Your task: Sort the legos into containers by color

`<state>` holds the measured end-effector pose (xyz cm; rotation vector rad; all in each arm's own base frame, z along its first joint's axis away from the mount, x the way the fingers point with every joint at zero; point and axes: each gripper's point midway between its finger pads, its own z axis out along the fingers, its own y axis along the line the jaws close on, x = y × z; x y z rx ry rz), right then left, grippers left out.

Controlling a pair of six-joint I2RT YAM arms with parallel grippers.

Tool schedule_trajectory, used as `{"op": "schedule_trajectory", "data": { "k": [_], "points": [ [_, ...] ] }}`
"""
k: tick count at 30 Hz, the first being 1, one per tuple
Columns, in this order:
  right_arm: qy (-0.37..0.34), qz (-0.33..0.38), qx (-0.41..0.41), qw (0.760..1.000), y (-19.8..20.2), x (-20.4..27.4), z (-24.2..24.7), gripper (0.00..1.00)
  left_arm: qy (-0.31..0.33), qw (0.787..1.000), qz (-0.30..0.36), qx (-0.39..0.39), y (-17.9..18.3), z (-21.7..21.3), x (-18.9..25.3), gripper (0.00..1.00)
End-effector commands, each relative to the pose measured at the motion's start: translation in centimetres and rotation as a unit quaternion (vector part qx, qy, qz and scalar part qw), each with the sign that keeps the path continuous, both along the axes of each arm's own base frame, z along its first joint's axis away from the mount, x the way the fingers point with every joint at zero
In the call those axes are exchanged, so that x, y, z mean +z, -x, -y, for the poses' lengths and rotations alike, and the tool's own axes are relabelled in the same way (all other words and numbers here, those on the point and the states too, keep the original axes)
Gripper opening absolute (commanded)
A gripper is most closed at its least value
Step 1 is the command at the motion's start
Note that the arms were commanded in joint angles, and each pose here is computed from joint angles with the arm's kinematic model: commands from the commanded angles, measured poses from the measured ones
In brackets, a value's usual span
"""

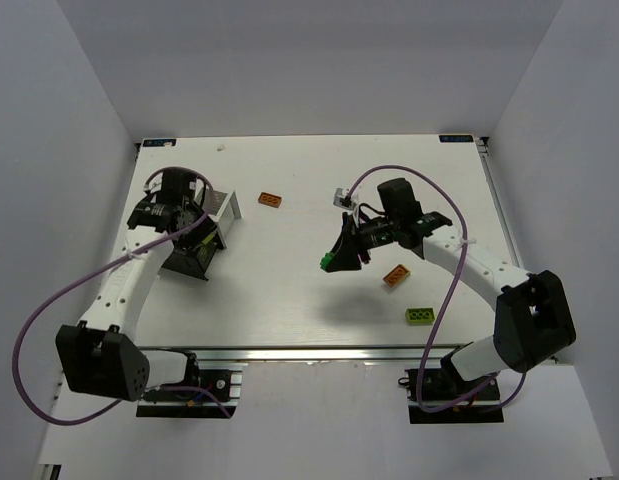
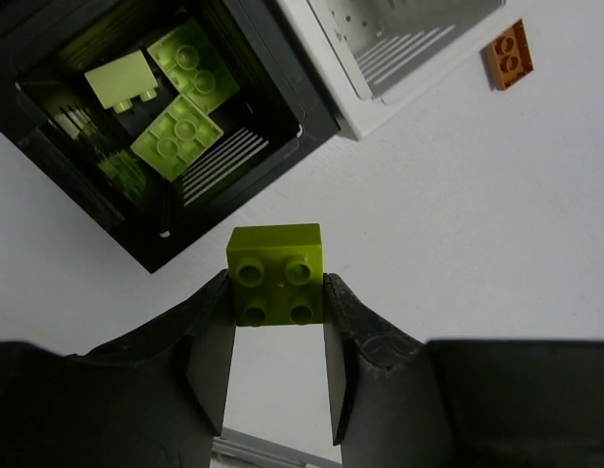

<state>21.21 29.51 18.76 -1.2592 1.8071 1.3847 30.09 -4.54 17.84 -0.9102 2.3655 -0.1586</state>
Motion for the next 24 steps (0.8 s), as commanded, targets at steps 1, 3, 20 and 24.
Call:
{"op": "schedule_trajectory", "data": {
  "k": [1,3,20,24],
  "points": [
    [-0.019,0.017,0.010,1.000,0.4,1.1,0.0,0.00,-0.018,0.999,0.028,0.015,-1.9,-1.4,1.9,0.00],
    [-0.020,0.015,0.011,1.000,0.4,1.0,0.0,0.00,-0.026,0.999,0.035,0.025,-2.5,-2.5,2.5,0.00],
    [-0.018,0.007,0.010,1.000,0.2,0.6,-0.1,0.00,-0.067,0.995,0.057,0.052,-4.8,-5.5,3.4,0.00],
    [-0.017,0.006,0.010,1.000,0.3,0.5,-0.1,0.00,-0.069,0.994,0.065,0.053,-5.5,-5.6,3.3,0.00]
  ]
}}
